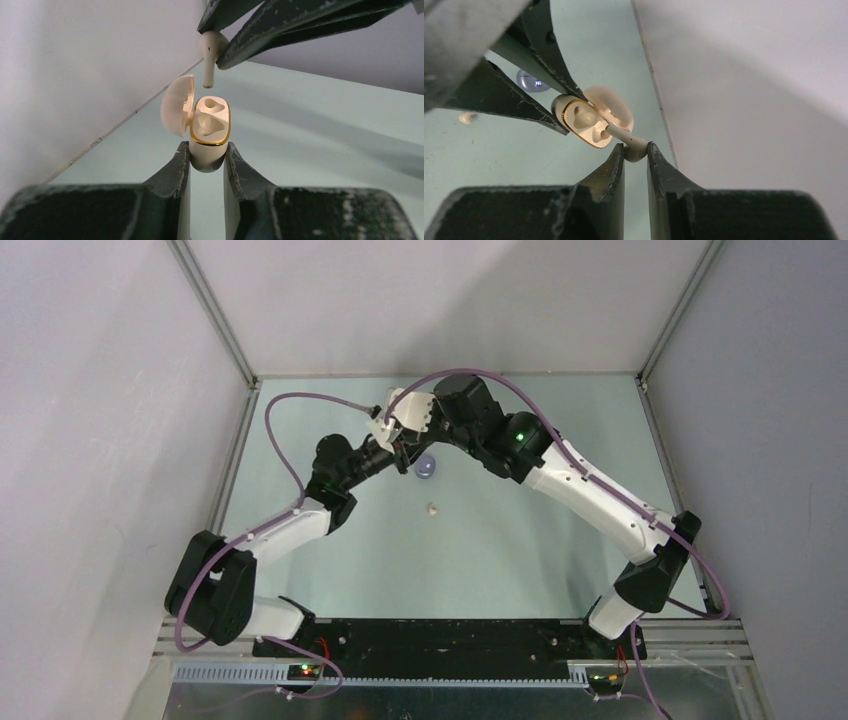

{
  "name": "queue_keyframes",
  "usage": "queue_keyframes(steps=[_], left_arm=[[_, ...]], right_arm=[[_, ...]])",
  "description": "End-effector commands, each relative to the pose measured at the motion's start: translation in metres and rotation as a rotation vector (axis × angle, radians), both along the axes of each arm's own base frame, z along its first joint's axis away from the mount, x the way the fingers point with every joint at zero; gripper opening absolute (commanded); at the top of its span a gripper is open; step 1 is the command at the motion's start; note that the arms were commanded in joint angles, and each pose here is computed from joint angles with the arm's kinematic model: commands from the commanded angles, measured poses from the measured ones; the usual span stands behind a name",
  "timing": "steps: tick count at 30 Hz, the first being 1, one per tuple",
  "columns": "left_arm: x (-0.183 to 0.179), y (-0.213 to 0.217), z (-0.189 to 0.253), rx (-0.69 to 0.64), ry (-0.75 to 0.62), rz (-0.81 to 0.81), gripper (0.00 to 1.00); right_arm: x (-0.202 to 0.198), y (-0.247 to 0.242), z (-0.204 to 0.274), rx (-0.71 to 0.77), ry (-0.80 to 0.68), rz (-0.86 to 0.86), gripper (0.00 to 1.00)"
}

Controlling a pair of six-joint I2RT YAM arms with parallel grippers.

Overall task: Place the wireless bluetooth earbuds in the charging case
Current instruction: Insert the right earbud into the right side groove of the charging case.

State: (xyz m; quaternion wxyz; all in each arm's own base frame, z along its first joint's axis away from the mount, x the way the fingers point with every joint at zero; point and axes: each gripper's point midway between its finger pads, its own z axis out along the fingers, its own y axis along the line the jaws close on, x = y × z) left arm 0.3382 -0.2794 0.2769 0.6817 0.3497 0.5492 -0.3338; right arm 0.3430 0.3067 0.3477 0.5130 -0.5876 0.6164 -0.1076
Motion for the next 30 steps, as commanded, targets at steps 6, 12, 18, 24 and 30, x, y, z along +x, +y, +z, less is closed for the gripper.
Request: queue_keyframes(steps=[6, 12, 18, 24, 30], left_arm=[[-0.003, 0.005, 0.030, -0.141, 0.032, 0.042, 0.00], [-0.007, 0.002, 0.033, -0.155, 0.035, 0.005, 0.00], [-0.011, 0.001, 0.036, -0.171, 0.046, -0.023, 0.00], [-0.012, 0.001, 0.039, -0.190, 0.067, -0.035, 0.00], [-0.011, 0.003, 0.042, -0.214, 0.092, -0.032, 0.00]], right_arm=[[0.003, 0.002, 0.028, 0.028, -0.067, -0.018, 0.00], [0.001, 0.004, 0.025, 0.038, -0.053, -0.008, 0.00], [0.002, 0.010, 0.022, 0.039, -0.057, 0.015, 0.00], [0.001, 0.015, 0.019, 0.028, -0.076, 0.044, 0.00], [-0.001, 0.018, 0.017, 0.003, -0.092, 0.075, 0.00]])
